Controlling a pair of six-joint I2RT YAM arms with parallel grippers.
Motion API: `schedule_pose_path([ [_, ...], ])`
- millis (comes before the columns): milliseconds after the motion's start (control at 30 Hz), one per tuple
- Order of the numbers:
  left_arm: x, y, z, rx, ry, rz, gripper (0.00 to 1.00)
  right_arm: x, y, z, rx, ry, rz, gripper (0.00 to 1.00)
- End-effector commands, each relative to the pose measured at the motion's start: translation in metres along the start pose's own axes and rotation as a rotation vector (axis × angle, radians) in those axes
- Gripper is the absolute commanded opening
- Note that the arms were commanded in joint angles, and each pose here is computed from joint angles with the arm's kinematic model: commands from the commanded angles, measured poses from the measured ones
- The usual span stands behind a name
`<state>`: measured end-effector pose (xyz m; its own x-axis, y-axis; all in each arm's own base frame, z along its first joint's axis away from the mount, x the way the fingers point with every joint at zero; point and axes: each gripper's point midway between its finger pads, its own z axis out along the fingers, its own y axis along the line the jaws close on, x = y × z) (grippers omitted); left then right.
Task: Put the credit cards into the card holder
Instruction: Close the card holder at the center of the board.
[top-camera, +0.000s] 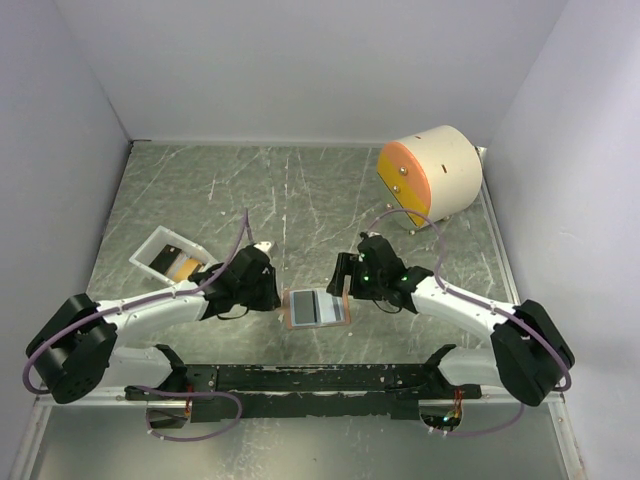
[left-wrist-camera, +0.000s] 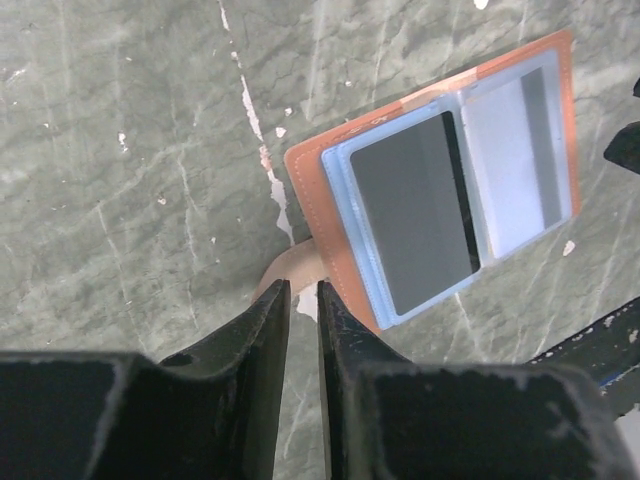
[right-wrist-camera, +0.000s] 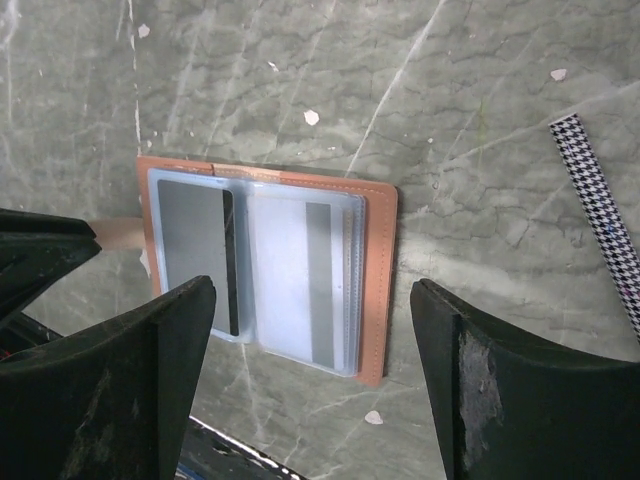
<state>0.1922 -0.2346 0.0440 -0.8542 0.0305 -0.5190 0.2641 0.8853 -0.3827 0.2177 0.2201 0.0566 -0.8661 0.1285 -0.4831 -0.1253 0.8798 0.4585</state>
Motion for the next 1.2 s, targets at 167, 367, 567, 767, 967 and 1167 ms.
schedule_pose_path([
  [167, 0.017, 0.019, 0.006, -0.056, 0.024, 0.024, 0.22, 0.014, -0.011, 0.017, -0.007, 0.036, 0.005, 0.80],
  [367, 0.026, 0.026, 0.010, -0.073, 0.034, 0.018, 0.20, 0.020, -0.007, 0.025, -0.064, 0.040, 0.001, 0.80],
  [567, 0.028, 0.026, 0.011, -0.067, 0.036, 0.010, 0.19, 0.021, 0.010, 0.018, -0.165, 0.034, 0.019, 0.80],
  [767, 0.027, 0.024, 0.011, -0.055, 0.035, 0.007, 0.19, 0.017, 0.038, 0.004, -0.314, 0.031, 0.070, 0.78],
  [967, 0.026, 0.018, 0.013, -0.034, 0.040, 0.006, 0.19, 0.009, 0.057, -0.012, -0.415, 0.007, 0.097, 0.77],
  [1167, 0.026, 0.015, 0.013, -0.013, 0.035, -0.005, 0.19, 0.008, 0.069, -0.024, -0.486, 0.003, 0.120, 0.76],
])
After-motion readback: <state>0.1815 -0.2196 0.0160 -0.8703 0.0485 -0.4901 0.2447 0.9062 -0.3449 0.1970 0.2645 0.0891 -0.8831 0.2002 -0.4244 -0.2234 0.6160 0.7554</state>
